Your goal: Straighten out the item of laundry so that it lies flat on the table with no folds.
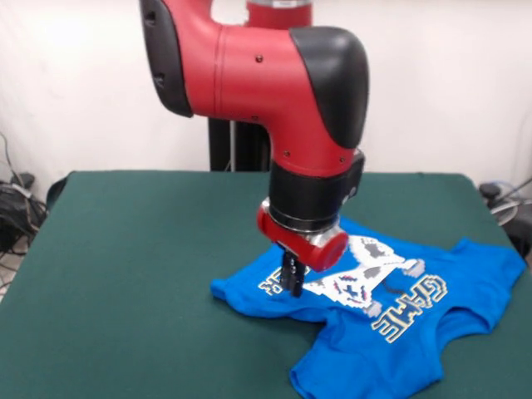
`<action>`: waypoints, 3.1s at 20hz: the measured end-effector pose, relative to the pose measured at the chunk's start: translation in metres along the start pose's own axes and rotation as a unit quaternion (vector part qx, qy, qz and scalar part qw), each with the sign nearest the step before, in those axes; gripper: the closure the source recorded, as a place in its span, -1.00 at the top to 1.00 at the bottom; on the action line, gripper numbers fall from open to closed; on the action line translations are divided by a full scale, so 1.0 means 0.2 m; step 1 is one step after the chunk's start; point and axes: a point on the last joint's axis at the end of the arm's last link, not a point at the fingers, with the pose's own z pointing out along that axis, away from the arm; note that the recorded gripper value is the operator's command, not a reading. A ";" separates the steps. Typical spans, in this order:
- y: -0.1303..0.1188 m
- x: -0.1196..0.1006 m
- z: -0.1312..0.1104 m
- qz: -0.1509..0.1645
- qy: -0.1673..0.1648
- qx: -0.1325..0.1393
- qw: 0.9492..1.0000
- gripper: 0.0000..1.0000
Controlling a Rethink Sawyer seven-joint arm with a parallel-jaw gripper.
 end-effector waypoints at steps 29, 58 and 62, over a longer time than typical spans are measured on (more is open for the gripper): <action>-0.01 0.20 0.22 -0.002 0.037 0.014 0.999 -1.00; -0.03 0.32 0.32 -0.039 -0.040 0.036 0.998 -1.00; -0.03 0.35 0.29 -0.046 -0.047 0.043 0.997 -1.00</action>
